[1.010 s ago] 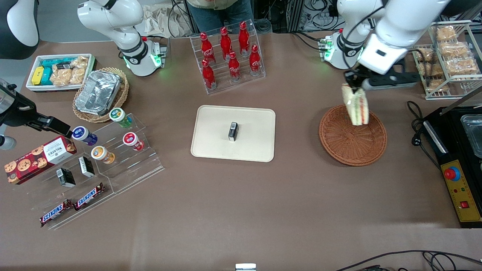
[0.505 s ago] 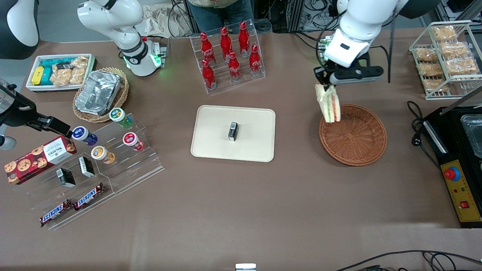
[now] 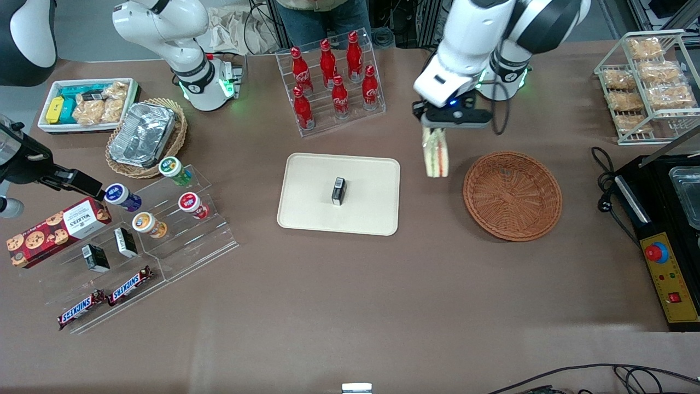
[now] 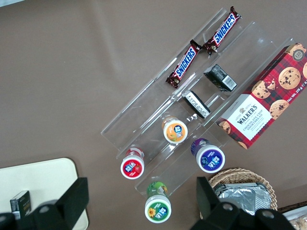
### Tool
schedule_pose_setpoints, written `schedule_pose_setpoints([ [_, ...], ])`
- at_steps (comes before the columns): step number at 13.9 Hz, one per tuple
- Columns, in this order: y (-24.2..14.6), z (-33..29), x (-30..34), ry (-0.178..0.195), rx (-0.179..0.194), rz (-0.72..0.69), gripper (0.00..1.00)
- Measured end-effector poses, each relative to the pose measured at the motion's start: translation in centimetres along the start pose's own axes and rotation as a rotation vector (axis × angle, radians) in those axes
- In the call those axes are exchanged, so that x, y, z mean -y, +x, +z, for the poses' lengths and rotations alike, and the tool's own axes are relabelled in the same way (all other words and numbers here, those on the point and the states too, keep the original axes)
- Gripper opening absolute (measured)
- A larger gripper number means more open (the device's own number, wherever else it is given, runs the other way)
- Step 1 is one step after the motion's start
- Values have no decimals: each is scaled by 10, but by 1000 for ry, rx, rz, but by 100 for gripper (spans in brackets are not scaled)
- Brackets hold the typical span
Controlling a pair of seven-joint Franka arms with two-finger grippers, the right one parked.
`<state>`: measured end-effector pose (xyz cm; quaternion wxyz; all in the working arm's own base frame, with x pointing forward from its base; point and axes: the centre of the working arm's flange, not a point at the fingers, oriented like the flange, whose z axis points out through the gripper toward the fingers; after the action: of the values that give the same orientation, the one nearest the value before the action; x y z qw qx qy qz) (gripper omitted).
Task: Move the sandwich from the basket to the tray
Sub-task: 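Carry the held sandwich over to the white tray beside the black box, then lower the sandwich onto the tray and open the left gripper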
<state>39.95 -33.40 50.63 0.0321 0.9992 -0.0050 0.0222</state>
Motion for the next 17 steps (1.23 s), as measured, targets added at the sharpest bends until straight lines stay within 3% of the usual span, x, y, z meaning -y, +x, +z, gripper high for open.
schedule_pose_setpoints([
  [17,-4,204,-85,-32,32,128,15],
])
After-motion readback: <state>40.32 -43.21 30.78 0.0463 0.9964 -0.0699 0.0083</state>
